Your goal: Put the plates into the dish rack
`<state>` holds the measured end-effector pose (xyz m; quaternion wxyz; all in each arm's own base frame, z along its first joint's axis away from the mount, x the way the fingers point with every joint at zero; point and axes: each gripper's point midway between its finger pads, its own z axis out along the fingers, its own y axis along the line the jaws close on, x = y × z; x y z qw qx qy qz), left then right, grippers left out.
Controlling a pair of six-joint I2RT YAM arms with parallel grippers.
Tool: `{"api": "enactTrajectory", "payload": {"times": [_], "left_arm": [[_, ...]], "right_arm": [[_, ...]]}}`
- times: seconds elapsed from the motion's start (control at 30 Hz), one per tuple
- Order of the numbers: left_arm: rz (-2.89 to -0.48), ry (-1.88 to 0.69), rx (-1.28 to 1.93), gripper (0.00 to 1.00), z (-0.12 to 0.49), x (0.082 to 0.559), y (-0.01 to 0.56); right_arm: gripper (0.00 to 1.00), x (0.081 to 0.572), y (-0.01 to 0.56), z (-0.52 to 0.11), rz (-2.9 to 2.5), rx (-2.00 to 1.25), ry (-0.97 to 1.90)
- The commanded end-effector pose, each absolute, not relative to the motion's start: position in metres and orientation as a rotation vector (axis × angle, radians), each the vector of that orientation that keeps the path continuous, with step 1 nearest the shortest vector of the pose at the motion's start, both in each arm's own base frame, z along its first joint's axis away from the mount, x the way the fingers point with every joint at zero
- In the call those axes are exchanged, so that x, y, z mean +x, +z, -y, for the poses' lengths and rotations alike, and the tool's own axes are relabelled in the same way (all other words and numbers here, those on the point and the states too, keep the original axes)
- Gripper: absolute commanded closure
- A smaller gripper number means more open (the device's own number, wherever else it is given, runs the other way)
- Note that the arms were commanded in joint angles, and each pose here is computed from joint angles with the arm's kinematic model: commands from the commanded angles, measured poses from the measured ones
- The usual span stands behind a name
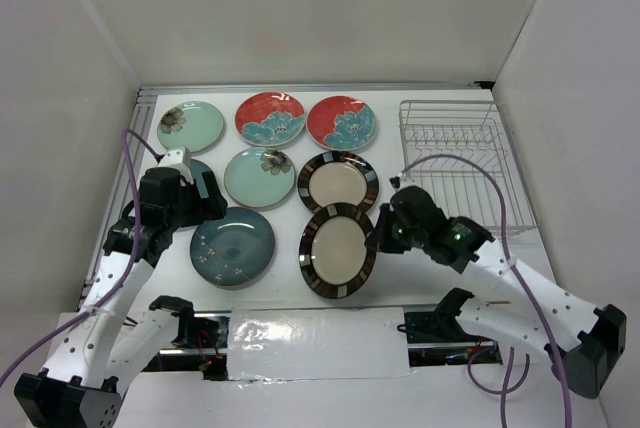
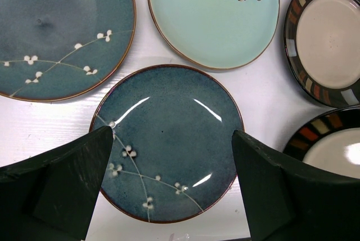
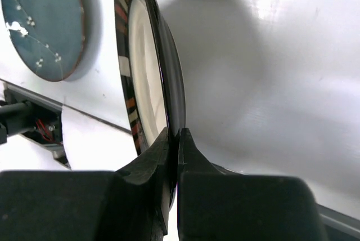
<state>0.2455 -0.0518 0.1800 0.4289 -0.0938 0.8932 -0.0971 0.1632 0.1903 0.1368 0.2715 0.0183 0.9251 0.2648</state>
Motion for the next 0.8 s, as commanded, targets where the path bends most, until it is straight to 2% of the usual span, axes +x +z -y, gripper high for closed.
{"api": "enactTrajectory", "payload": {"times": [0.0, 0.03, 0.3, 0.5, 0.77], "left_arm": [[-2.188, -0.257, -0.210, 0.00, 0.054, 0.249, 0.190], [-2.186, -0.246, -0.216, 0.00, 0.052, 0.250, 0.190], [-2.177, -0.248, -0.216, 0.00, 0.052, 0.249, 0.192], [-2.163, -0.246, -0.230, 0.00, 0.050, 0.246, 0.196], [-2.162, -0.215, -0.283, 0.00, 0.043, 0.244, 0.194]], "right_arm": [[1.00, 0.196, 0.226, -0.206, -2.278, -0.060, 0.720], [1.00, 0.201, 0.255, -0.209, -2.224, -0.099, 0.719], [1.00, 0.260, 0.348, -0.202, -2.000, -0.135, 0.477], [1.00, 0.308, 0.401, -0.146, -1.792, -0.016, 0.170], [1.00, 0.338, 0.444, -0.062, -1.595, 0.114, -0.152]]}}
